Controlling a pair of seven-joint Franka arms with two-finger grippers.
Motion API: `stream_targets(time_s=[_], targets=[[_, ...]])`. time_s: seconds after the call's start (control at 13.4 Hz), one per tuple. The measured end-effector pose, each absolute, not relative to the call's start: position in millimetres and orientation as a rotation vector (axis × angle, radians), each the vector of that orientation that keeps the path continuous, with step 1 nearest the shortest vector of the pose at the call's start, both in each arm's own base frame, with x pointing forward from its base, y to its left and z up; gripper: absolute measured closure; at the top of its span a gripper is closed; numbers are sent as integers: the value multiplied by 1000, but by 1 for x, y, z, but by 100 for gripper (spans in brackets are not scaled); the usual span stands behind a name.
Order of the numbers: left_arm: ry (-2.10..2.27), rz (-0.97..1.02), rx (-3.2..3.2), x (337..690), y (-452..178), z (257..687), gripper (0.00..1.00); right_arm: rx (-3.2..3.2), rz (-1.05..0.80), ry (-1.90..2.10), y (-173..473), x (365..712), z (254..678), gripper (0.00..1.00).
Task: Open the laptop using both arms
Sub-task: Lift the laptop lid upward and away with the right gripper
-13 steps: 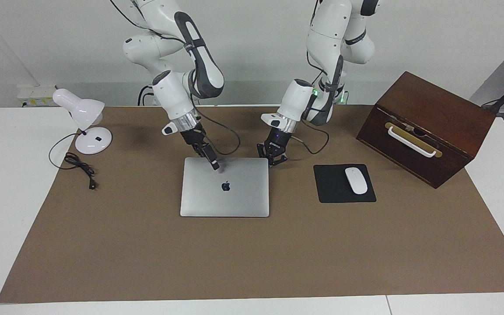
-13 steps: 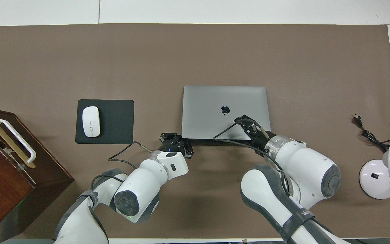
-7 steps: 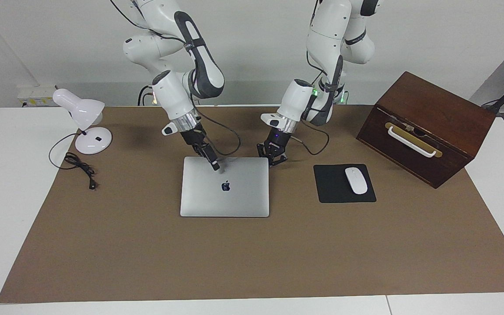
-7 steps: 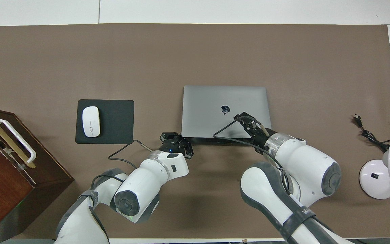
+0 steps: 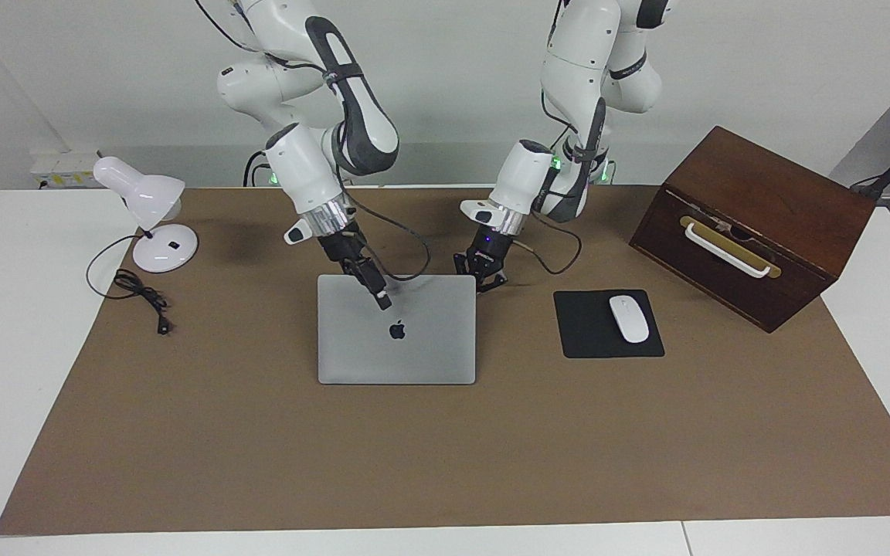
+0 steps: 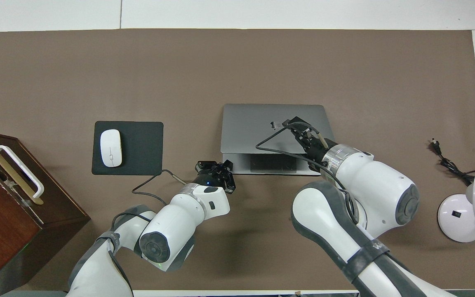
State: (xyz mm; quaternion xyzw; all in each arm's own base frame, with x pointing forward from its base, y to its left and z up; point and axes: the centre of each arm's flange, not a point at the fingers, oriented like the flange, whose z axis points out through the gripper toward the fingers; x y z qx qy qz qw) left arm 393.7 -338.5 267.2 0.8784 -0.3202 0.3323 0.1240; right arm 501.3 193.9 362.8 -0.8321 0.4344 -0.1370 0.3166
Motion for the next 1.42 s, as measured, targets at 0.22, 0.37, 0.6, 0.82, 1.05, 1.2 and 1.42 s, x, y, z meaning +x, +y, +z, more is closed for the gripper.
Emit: stream_targets(time_s=[0.22,0.37,0.6,0.82,1.05,1.2,1.42], targets=[[-934,969,2561,394,-338,267,99,-2159,-399,1127,195,522,378,0],[-935,969,2561,394,-338,267,99,-2138,-427,1119,195,538,387,0],[-935,969,2561,394,-338,267,99,-2139,-481,1076,188,556,397,0],[-935,970,2561,394,-338,267,99,-2134,-512,1064,183,576,399,0],[-935,970,2561,394,-338,267,99,-2140,-524,1053,186,593,391,0],[-935,970,2561,394,-338,267,99,-2140,-527,1054,188,601,388,0],[-935,970,2561,394,-338,267,99,-2138,-529,1055,188,604,387,0]])
